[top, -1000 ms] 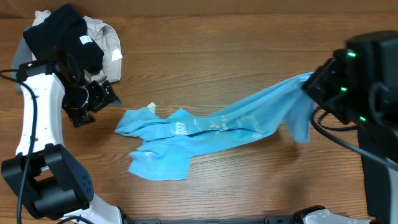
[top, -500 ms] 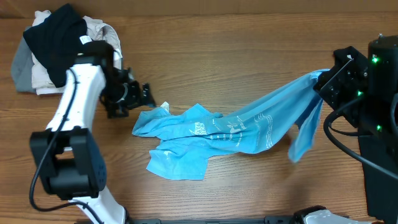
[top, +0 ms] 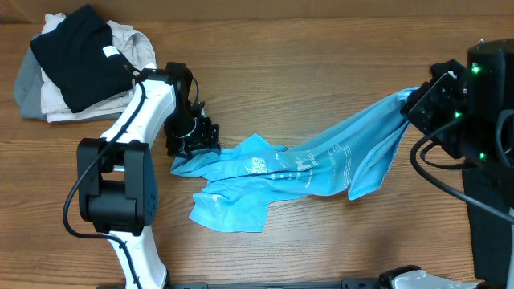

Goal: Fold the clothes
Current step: 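Lift the polo's right end with the right gripper, release with left, then reach the left gripper to the shirt's left edge and grasp it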

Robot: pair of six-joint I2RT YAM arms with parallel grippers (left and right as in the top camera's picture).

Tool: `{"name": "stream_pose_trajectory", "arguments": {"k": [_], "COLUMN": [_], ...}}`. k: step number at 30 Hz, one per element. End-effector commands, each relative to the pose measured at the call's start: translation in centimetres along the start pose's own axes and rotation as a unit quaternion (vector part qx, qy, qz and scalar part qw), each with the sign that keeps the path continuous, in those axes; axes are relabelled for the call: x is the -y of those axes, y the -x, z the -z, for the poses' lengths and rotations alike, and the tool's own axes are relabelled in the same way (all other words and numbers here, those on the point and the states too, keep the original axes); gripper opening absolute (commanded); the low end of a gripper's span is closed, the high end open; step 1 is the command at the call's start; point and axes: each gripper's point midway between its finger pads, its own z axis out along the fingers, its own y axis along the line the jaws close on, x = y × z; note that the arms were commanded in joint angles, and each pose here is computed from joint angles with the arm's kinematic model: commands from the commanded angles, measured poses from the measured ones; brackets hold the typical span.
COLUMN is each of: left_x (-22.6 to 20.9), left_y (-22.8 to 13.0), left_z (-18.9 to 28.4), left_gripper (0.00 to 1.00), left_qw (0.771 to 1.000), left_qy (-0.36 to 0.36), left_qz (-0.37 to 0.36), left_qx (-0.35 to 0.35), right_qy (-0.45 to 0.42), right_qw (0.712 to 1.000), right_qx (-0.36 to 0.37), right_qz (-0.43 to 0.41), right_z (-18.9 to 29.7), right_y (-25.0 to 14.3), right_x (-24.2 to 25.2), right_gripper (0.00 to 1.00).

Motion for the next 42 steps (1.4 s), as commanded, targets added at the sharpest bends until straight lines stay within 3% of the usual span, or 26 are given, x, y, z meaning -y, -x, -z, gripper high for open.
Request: {"name": "stream_pose_trajectory", "arguments": {"k": [1, 3, 12, 16, 19, 27, 35, 42], "left_x": [-1.0, -1.5, -3.2, -1.1, 1.1, 5.3, 5.6, 6.7], "left_y": [-0.9, -1.6, -1.2, -1.6, -2.3, -3.1, -2.7, -3.6], "left_z": [0.1, 0.1, 3.1, 5.4, 5.8, 2.7, 1.8, -1.6], "left_gripper": [0.73, 0.63, 0.64, 0.63, 0.69, 0.72, 0.75, 0.69], "left_qw": [0.999, 0.998, 0.992, 0.99, 0.986, 0.976, 0.963, 0.962], "left_qy": [0.031, 0.046, 0.117, 0.115, 0.117, 0.128, 0.132, 0.087], "left_qz": [0.03, 0.035, 0.028, -0.045, -0.09, -0.166, -0.23, -0.259], "left_qx": [-0.018, -0.03, 0.024, 0.063, 0.075, 0.058, 0.048, -0.006], "right_qy": [-0.008, -0.012, -0.035, -0.041, -0.041, -0.041, -0.041, -0.041], "right_qw": [1.0, 1.0, 0.999, 0.998, 0.998, 0.998, 0.998, 0.998], "right_qx": [0.007, 0.003, -0.02, -0.03, -0.03, -0.031, -0.031, -0.031], "right_qz": [0.008, 0.009, 0.027, 0.028, 0.028, 0.036, 0.041, 0.041], "right_z": [-0.2, -0.5, -3.1, -3.9, -4.0, -4.0, -4.0, -4.0], "right_y": [0.3, 0.3, 0.1, 0.0, 0.0, 0.0, 0.0, 0.0], "right_x": [0.3, 0.3, -0.1, -0.2, -0.2, -0.2, -0.2, -0.2], "right_gripper": [0.06, 0.06, 0.07, 0.07, 0.07, 0.08, 0.08, 0.08]}}
